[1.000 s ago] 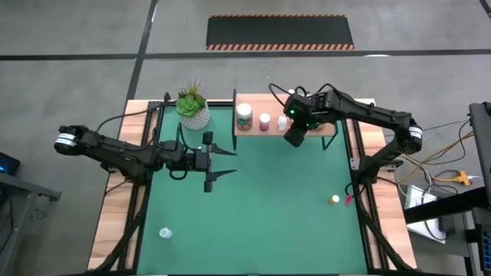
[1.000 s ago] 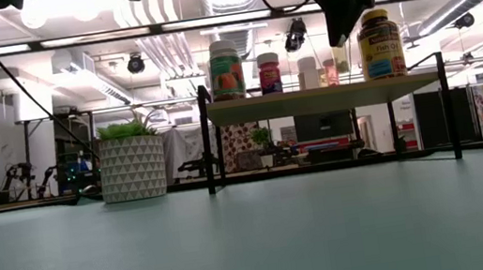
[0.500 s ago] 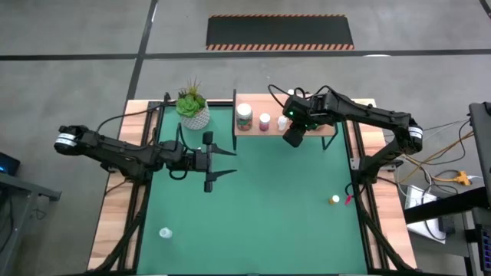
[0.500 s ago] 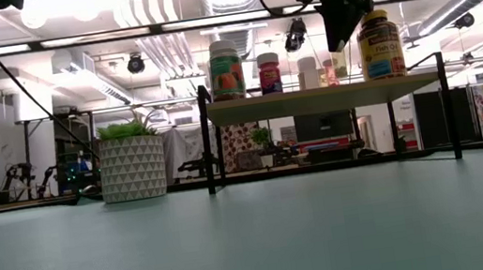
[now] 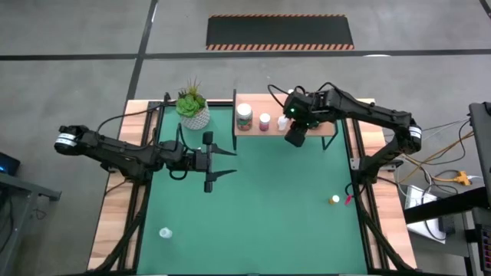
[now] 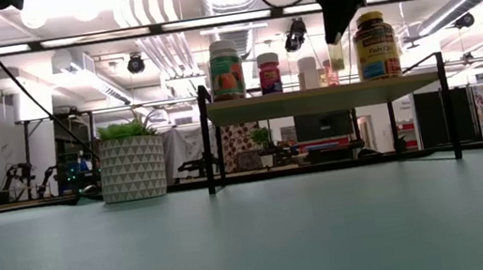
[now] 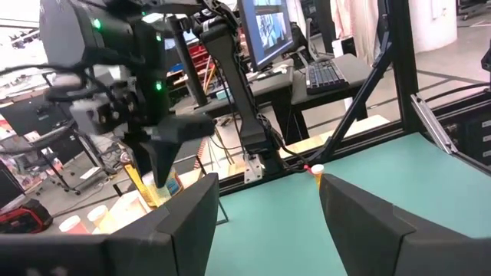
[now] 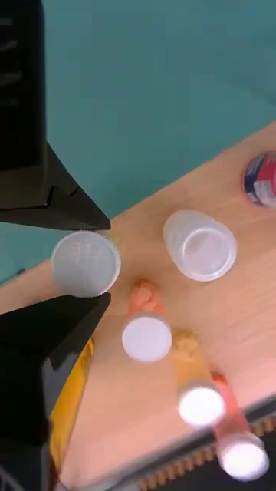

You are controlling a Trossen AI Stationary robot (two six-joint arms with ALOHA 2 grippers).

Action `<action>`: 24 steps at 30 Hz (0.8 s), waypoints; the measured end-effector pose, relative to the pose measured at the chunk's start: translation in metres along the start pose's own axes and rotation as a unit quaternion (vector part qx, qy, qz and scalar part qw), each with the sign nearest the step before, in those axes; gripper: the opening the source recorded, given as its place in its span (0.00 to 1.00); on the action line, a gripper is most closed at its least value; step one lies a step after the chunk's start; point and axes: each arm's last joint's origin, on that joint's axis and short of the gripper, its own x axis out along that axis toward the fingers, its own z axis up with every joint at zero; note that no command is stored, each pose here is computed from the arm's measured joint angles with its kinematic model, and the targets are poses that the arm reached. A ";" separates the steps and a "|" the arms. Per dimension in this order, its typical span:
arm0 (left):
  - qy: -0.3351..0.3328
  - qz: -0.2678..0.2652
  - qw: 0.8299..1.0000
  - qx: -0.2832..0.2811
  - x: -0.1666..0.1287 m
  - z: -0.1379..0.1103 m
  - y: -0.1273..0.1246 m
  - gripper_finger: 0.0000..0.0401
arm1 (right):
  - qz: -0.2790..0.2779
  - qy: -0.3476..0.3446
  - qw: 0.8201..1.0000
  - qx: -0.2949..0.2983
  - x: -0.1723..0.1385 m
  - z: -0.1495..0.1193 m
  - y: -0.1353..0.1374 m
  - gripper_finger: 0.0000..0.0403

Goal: Pick and place medicine bottles onto shelf by color
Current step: Put the small yellow medicine bottle on the shelf

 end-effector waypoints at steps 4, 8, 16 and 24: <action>-0.001 0.000 1.000 0.000 0.000 0.000 0.000 0.52 | 0.006 0.004 0.997 -0.082 -0.011 0.000 -0.002 0.31; -0.002 0.001 1.000 0.004 0.000 0.000 0.000 0.52 | 0.061 -0.009 0.977 -0.202 -0.016 0.001 0.000 0.29; -0.001 0.000 1.000 0.005 0.000 0.000 0.000 0.52 | 0.071 0.020 0.965 -0.253 0.004 0.007 0.006 0.28; 0.003 -0.001 1.000 0.016 -0.001 -0.003 -0.001 0.52 | 0.035 0.048 0.966 -0.253 0.020 0.013 0.008 0.29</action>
